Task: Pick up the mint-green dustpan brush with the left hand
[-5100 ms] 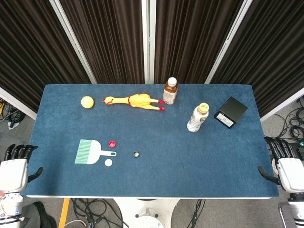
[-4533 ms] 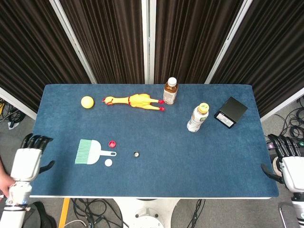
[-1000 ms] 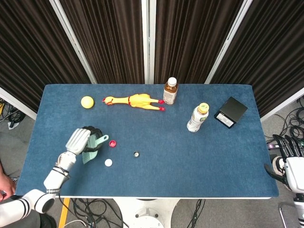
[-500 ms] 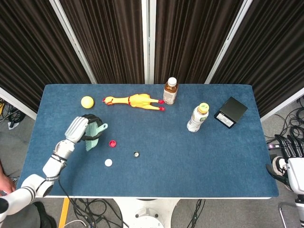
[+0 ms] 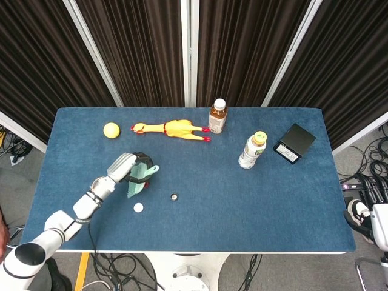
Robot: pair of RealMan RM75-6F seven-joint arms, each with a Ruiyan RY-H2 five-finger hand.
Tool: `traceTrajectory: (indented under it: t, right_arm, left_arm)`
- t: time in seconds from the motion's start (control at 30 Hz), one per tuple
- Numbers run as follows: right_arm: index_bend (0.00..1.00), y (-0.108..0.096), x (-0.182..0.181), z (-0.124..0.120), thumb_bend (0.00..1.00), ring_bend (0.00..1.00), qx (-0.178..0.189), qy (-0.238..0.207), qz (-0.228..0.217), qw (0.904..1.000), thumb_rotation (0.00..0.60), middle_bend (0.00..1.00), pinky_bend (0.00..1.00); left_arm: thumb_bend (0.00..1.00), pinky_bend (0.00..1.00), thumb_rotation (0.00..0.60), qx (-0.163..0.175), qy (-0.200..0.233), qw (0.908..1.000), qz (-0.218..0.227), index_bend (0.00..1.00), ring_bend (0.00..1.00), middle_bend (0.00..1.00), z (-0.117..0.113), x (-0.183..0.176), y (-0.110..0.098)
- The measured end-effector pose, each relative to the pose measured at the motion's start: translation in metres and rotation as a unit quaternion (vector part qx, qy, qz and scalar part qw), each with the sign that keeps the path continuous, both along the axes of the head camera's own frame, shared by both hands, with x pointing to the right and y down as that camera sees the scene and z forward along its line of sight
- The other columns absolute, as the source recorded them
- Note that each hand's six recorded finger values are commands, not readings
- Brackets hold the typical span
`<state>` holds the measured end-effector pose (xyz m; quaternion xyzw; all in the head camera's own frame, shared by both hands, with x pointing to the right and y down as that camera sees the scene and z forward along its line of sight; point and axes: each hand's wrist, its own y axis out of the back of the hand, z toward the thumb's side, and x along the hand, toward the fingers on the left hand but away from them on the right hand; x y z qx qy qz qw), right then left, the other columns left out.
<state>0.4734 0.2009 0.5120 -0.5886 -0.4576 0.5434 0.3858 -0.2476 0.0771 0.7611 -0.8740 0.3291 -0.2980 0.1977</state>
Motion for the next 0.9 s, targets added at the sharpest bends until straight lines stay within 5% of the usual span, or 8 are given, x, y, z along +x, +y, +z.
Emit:
traceTrajectory:
  t: [0.9]
  right_arm:
    - [0.0, 0.006, 0.01, -0.005, 0.17, 0.0, 0.005, 0.003, 0.013, 0.9999, 0.6, 0.12, 0.0]
  left_arm:
    - [0.41, 0.37, 0.6, -0.071, 0.109, 0.9844, 0.118, 0.53, 0.38, 0.54, -0.013, 0.108, 0.036]
